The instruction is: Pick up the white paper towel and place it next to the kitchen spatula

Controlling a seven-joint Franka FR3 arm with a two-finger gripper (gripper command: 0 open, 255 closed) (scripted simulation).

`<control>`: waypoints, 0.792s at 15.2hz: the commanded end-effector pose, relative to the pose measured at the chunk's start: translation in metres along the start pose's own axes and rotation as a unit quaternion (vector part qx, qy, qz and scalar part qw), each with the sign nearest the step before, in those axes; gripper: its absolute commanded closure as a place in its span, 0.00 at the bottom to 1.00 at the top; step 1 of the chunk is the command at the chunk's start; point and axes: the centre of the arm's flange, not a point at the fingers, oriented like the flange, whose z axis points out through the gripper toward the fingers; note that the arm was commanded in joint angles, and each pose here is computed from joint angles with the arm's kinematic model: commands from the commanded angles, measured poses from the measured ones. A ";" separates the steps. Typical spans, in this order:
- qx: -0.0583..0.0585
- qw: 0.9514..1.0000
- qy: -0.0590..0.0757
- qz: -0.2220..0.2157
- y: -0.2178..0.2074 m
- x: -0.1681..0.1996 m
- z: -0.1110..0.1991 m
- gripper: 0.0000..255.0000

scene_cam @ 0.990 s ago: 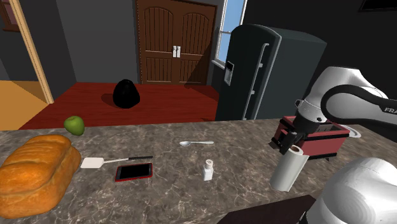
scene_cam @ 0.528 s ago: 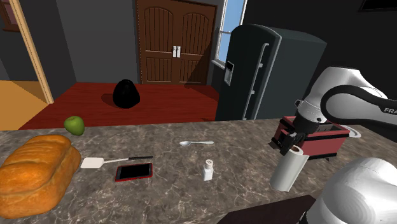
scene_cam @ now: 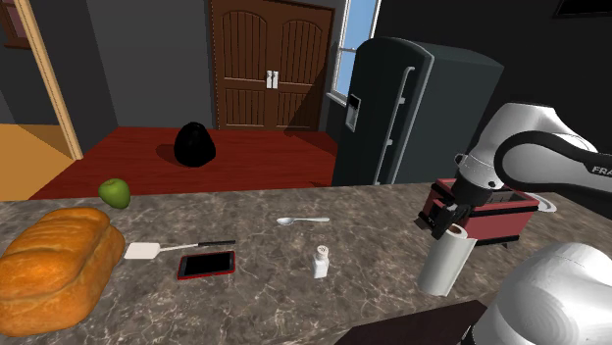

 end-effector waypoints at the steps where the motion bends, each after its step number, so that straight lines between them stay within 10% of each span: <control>1: 0.000 1.000 0.000 0.000 0.000 0.000 0.000 1.00; 12: 0.000 1.000 0.000 0.000 -0.004 0.005 -0.058 1.00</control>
